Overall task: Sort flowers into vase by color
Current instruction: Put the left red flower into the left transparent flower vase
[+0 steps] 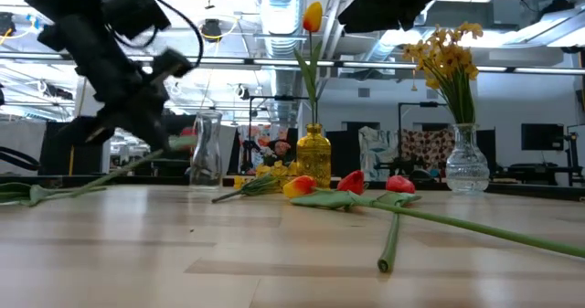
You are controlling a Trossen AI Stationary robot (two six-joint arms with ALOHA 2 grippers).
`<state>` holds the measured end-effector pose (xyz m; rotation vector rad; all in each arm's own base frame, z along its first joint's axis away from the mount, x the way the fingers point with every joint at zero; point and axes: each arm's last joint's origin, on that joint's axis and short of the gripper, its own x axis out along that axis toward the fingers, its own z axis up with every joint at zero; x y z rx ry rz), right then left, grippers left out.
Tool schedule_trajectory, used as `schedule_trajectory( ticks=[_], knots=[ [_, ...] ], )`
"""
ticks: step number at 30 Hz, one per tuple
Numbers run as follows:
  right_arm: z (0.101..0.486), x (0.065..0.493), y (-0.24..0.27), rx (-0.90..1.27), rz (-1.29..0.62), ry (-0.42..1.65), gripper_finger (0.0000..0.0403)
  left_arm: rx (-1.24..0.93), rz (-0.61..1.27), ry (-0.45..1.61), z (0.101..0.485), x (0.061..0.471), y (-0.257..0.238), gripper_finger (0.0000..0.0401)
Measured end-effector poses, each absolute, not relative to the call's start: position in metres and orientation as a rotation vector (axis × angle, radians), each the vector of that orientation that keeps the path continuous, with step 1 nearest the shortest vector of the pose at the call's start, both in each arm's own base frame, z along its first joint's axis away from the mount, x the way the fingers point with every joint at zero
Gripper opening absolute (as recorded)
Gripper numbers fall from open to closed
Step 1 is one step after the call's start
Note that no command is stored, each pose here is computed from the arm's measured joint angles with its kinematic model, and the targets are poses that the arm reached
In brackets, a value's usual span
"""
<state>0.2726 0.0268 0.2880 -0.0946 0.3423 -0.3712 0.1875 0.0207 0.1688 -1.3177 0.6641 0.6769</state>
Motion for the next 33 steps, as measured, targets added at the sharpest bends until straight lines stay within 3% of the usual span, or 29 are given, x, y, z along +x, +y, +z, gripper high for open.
schedule_trajectory(
  ticks=[16, 26, 33],
  knots=[
    [0.288, 0.273, 0.027, -0.094, -0.371, 0.341, 0.023, -1.164, 0.551, 0.105, 0.237, 0.152, 0.014, 0.0],
    [0.288, 0.273, 0.027, -0.092, -0.372, 0.341, 0.023, -0.761, 0.53, -0.23, 0.278, 0.137, 0.025, 0.0],
    [0.288, 0.273, 0.027, -0.092, -0.372, 0.341, 0.023, -0.439, 0.63, -0.239, 0.287, 0.127, 0.037, 0.0001]
  ],
)
